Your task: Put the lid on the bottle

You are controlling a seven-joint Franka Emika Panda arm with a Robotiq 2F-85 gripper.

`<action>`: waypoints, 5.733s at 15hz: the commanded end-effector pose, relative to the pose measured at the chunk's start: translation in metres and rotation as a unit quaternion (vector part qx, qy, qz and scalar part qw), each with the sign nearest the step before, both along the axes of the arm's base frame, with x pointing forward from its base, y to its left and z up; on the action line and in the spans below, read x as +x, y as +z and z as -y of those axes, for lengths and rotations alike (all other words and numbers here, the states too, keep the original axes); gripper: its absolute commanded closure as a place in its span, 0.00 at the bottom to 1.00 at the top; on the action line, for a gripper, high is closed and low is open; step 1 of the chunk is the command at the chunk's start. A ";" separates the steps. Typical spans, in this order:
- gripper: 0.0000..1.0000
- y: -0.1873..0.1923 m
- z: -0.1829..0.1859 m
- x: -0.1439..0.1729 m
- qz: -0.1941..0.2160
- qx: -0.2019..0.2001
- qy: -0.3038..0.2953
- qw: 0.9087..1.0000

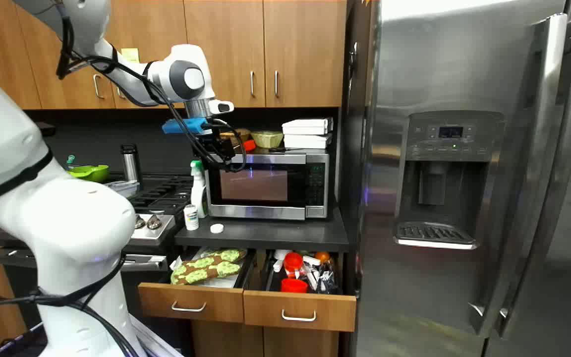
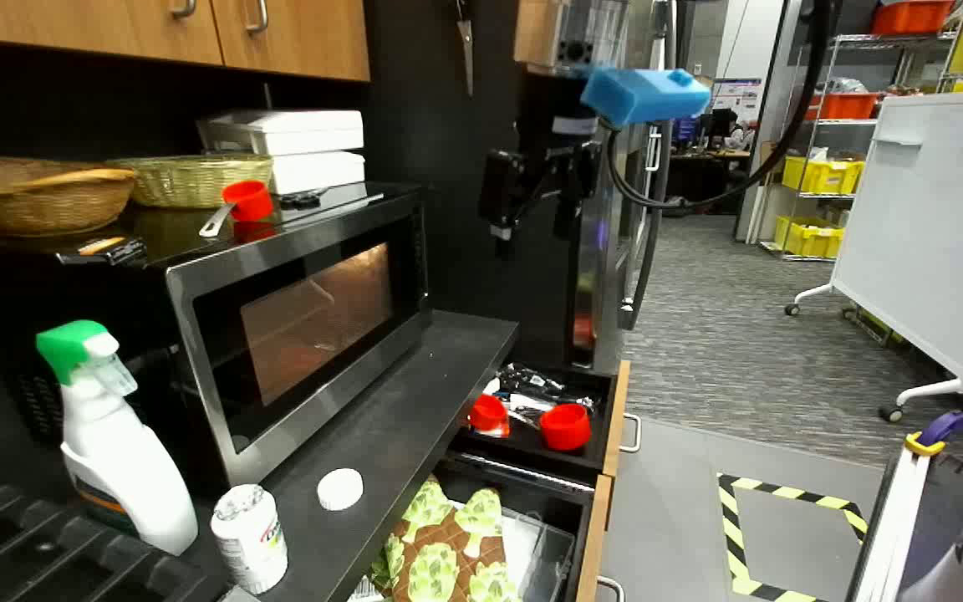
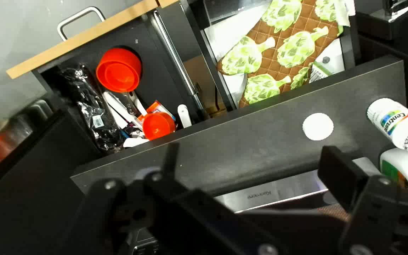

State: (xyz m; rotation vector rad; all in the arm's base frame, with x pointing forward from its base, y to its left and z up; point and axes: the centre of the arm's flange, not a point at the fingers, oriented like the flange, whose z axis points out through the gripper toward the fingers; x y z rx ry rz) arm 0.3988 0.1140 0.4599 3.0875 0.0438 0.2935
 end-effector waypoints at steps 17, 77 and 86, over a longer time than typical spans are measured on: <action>0.00 -0.007 -0.006 0.041 -0.012 0.007 0.028 1.000; 0.00 -0.263 -0.163 0.169 -0.090 0.038 0.107 0.989; 0.00 -0.273 -0.162 0.180 -0.080 0.041 0.118 0.989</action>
